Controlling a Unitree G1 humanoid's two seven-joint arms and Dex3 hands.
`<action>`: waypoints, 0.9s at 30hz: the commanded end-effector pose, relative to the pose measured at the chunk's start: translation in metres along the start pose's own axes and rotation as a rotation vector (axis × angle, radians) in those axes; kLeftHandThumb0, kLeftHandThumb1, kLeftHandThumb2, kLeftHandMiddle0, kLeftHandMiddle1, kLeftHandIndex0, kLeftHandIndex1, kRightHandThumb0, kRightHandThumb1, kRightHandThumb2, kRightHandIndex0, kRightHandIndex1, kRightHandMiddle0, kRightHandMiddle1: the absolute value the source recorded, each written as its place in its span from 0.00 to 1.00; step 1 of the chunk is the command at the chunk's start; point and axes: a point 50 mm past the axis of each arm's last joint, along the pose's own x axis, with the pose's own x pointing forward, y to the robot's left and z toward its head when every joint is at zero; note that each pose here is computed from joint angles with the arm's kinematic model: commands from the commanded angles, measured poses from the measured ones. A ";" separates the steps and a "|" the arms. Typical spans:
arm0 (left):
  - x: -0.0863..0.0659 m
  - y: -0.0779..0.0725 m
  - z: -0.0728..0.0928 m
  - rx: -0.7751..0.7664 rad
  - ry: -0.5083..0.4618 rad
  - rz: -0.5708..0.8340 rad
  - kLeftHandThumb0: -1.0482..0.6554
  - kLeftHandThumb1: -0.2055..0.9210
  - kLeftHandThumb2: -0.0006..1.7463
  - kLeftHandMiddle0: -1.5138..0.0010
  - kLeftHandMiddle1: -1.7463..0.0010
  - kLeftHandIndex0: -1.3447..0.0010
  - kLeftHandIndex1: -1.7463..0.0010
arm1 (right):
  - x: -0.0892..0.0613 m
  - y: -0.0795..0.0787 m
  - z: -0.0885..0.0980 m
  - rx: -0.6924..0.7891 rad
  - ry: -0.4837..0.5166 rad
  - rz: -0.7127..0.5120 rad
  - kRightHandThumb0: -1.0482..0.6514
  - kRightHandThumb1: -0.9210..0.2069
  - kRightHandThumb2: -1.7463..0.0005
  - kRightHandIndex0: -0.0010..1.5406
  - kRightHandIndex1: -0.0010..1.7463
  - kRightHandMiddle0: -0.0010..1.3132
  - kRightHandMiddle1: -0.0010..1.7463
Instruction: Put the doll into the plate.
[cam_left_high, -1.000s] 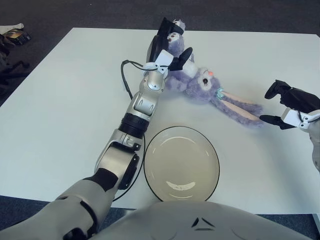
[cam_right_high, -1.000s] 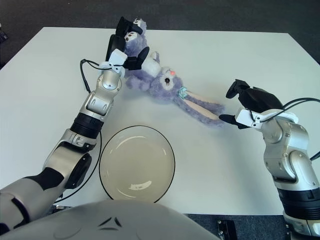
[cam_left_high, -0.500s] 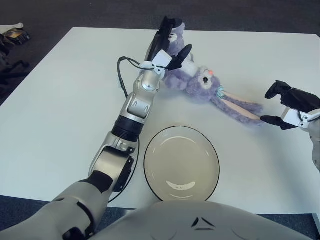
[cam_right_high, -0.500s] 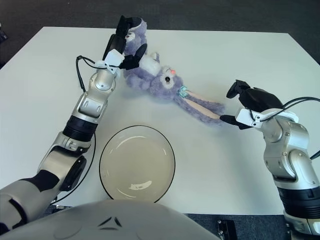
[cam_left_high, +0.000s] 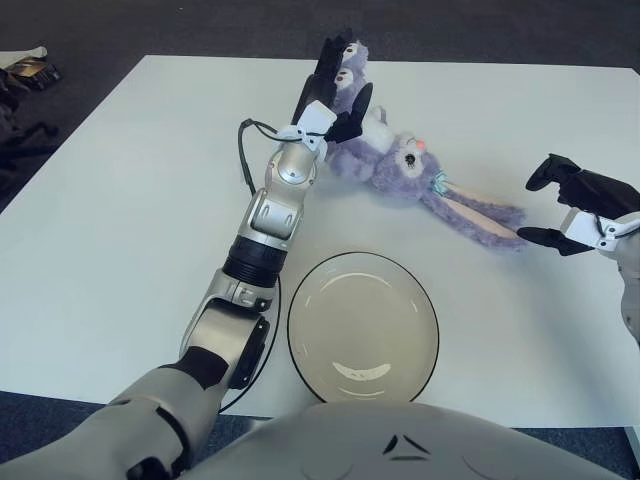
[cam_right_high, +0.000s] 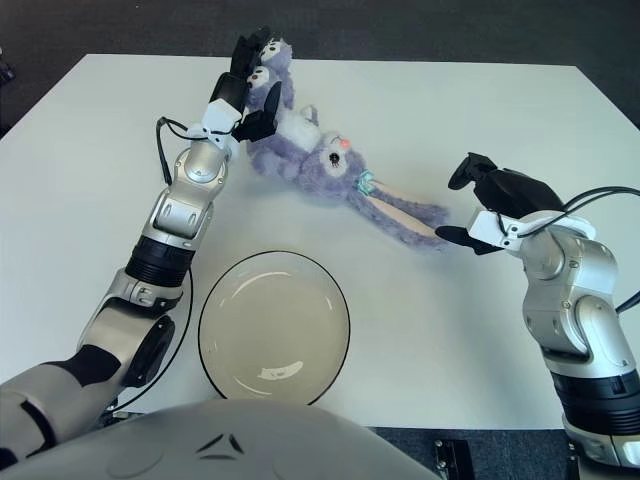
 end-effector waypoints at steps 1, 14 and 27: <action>0.003 0.007 0.000 -0.029 -0.006 0.074 0.00 1.00 0.59 0.98 0.94 1.00 0.89 | 0.002 -0.009 0.010 -0.016 -0.027 -0.070 0.23 0.38 0.51 0.13 0.64 0.00 0.74; 0.003 0.007 -0.001 -0.049 -0.010 0.152 0.01 1.00 0.63 0.99 0.81 1.00 0.83 | 0.021 -0.032 0.063 0.010 -0.144 -0.291 0.20 0.35 0.53 0.12 0.66 0.00 0.65; 0.002 0.022 -0.012 0.007 0.027 0.243 0.03 1.00 0.62 1.00 0.68 1.00 0.81 | 0.041 -0.049 0.091 0.028 -0.224 -0.369 0.19 0.24 0.57 0.11 0.61 0.00 0.63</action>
